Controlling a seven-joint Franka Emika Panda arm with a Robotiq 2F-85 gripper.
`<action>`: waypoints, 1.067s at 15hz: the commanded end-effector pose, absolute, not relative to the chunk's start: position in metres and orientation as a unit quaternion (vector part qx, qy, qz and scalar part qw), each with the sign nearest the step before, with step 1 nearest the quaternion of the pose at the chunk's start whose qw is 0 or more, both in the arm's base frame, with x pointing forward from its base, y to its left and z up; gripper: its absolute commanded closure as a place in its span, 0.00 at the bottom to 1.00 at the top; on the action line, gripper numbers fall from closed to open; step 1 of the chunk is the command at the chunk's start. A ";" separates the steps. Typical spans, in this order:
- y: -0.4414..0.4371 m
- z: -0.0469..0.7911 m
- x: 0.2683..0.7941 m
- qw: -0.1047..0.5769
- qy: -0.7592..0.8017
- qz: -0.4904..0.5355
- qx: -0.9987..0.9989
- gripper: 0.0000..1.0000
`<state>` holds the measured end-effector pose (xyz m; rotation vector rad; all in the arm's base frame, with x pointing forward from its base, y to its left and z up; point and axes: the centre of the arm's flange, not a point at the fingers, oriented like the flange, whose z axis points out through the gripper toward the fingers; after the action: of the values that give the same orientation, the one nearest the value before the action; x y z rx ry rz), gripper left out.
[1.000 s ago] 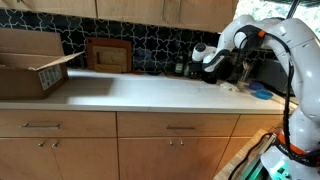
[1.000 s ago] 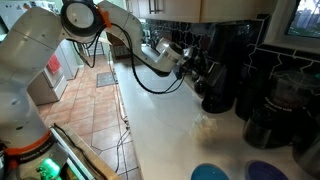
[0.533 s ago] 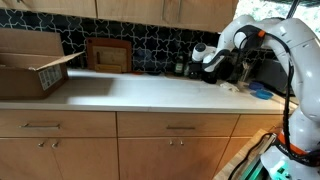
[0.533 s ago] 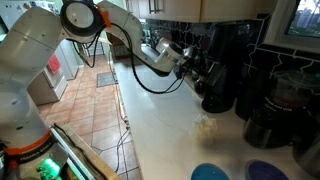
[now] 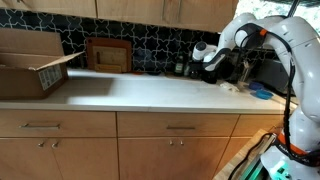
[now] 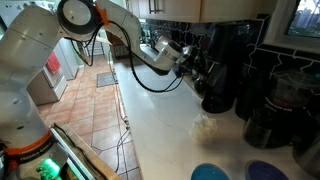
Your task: Move the bottle with the orange label to the left.
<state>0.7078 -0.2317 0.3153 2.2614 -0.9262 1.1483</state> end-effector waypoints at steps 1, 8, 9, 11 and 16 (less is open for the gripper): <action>-0.229 0.336 0.690 0.218 -0.331 0.420 0.817 0.89; -0.215 0.346 0.665 0.210 -0.327 0.400 0.830 0.89; -0.212 0.346 0.661 0.210 -0.325 0.399 0.831 0.89; -0.206 0.348 0.652 0.208 -0.325 0.398 0.832 0.89; -0.181 0.354 0.626 0.186 -0.306 0.403 0.842 0.89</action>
<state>0.6607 -0.1989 0.3363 2.3435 -0.8978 1.0913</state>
